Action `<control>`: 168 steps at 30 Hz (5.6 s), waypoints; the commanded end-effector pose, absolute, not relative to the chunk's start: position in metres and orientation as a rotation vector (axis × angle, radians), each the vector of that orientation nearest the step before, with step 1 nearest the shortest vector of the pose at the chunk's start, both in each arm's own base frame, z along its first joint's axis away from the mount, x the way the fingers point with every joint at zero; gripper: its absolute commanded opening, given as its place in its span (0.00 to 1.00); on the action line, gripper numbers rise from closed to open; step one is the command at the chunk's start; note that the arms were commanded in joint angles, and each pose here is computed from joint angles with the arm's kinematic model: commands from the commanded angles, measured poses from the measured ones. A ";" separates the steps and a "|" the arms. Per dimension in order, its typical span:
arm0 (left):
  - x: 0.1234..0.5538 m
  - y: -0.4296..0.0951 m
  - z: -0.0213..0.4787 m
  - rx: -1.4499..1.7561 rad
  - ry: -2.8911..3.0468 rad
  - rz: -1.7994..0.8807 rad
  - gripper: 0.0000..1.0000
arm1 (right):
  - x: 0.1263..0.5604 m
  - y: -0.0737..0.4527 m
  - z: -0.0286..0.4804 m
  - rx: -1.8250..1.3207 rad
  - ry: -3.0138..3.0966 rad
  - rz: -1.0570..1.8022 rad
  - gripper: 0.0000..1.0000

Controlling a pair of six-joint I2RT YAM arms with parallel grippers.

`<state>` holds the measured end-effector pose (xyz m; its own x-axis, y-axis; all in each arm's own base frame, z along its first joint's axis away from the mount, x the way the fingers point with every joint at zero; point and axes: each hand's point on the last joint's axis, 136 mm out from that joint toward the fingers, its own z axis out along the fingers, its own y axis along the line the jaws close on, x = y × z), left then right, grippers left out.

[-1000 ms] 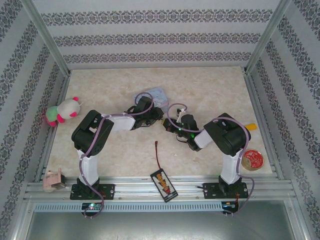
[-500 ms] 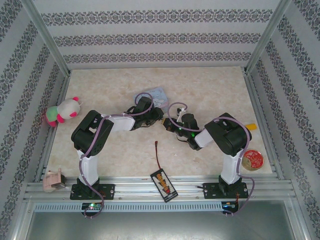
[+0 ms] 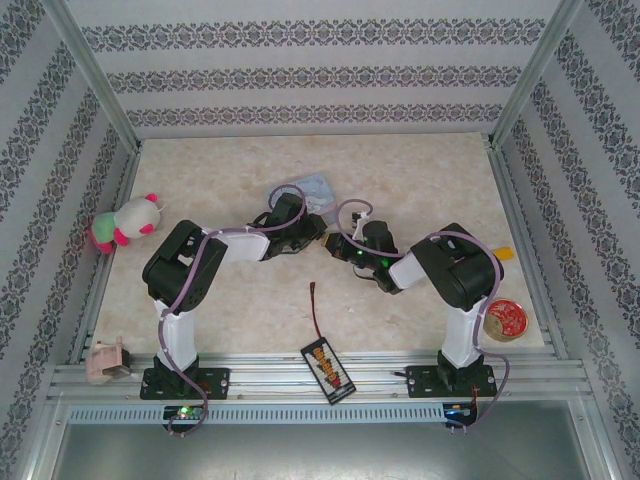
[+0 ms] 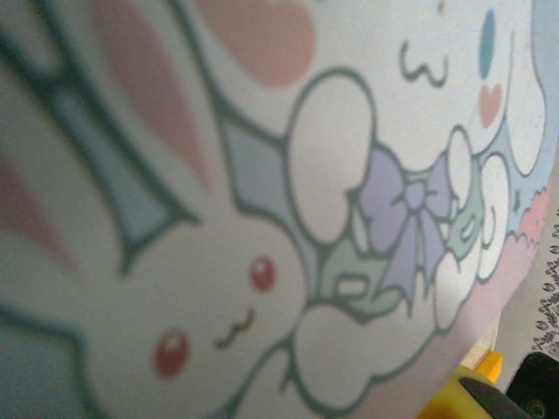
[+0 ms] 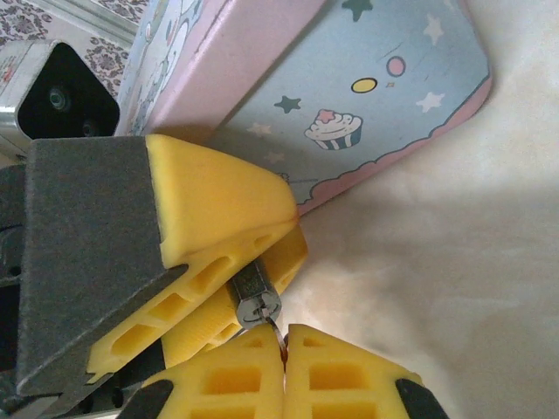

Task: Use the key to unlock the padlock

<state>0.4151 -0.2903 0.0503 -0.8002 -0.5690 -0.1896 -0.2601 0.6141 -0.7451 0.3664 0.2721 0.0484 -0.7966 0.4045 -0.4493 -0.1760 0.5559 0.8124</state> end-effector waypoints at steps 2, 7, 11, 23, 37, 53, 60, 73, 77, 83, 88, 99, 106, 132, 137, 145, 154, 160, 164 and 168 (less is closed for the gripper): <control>0.379 -0.320 0.052 -0.573 2.556 -1.182 0.11 | 0.405 0.259 0.064 0.220 2.079 1.165 0.00; 0.378 -0.322 0.054 -0.561 2.550 -1.199 0.11 | 0.408 0.260 0.065 0.190 2.082 1.165 0.00; 0.379 -0.325 0.057 -0.541 2.542 -1.210 0.11 | 0.406 0.266 0.064 0.186 2.088 1.179 0.00; 0.381 -0.317 0.055 -0.593 2.519 -1.187 0.11 | 0.391 0.258 0.059 0.204 2.114 1.160 0.20; 0.389 -0.302 0.048 -0.682 2.489 -1.157 0.12 | 0.356 0.246 0.054 0.203 2.154 1.148 0.28; 0.389 -0.302 0.048 -0.680 2.491 -1.163 0.13 | 0.355 0.275 0.063 0.143 2.137 1.227 0.27; 0.389 -0.302 0.048 -0.681 2.488 -1.166 0.13 | 0.359 0.280 0.057 0.155 2.144 1.237 0.20; 0.396 -0.301 0.070 -0.550 2.387 -1.173 0.68 | 0.370 0.277 0.067 0.195 2.092 1.284 0.02; 0.399 -0.294 0.087 -0.461 2.321 -1.129 0.97 | 0.372 0.277 0.071 0.203 2.081 1.299 0.02; 0.401 -0.288 0.113 -0.373 2.183 -1.132 0.99 | 0.376 0.280 0.070 0.244 2.073 1.341 0.02; 0.400 -0.280 0.110 -0.396 2.107 -1.140 0.99 | 0.377 0.282 0.070 0.283 2.056 1.385 0.02; 0.399 -0.261 0.093 -0.446 2.087 -1.043 0.81 | 0.378 0.282 0.070 0.342 2.035 1.453 0.02; 0.409 -0.265 0.086 -0.470 2.073 -1.085 0.68 | 0.379 0.283 0.072 0.349 2.023 1.473 0.03; 0.429 -0.268 0.068 -0.537 2.073 -1.121 0.36 | 0.382 0.288 0.072 0.368 2.008 1.515 0.03; 0.432 -0.269 0.069 -0.535 2.070 -1.126 0.28 | 0.382 0.289 0.072 0.368 2.007 1.519 0.03; 0.428 -0.270 0.065 -0.525 2.095 -1.134 0.08 | 0.383 0.287 0.069 0.379 2.010 1.510 0.04; 0.409 -0.276 0.068 -0.482 2.124 -1.206 0.00 | 0.387 0.281 0.075 0.425 1.968 1.513 0.04; 0.393 -0.283 0.075 -0.438 2.133 -1.235 0.00 | 0.384 0.283 0.075 0.403 1.974 1.503 0.16; 0.390 -0.278 0.077 -0.440 2.134 -1.199 0.00 | 0.372 0.277 0.066 0.389 2.009 1.442 0.23; 0.389 -0.275 0.080 -0.430 2.126 -1.184 0.00 | 0.356 0.263 0.057 0.371 2.039 1.361 0.25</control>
<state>0.3950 -0.2674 0.0621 -0.7231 -0.5933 -0.3538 -0.0330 0.5413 -0.8402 0.3607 0.2683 0.0422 -0.7871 0.5552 -0.2688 -0.0387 0.3906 0.9198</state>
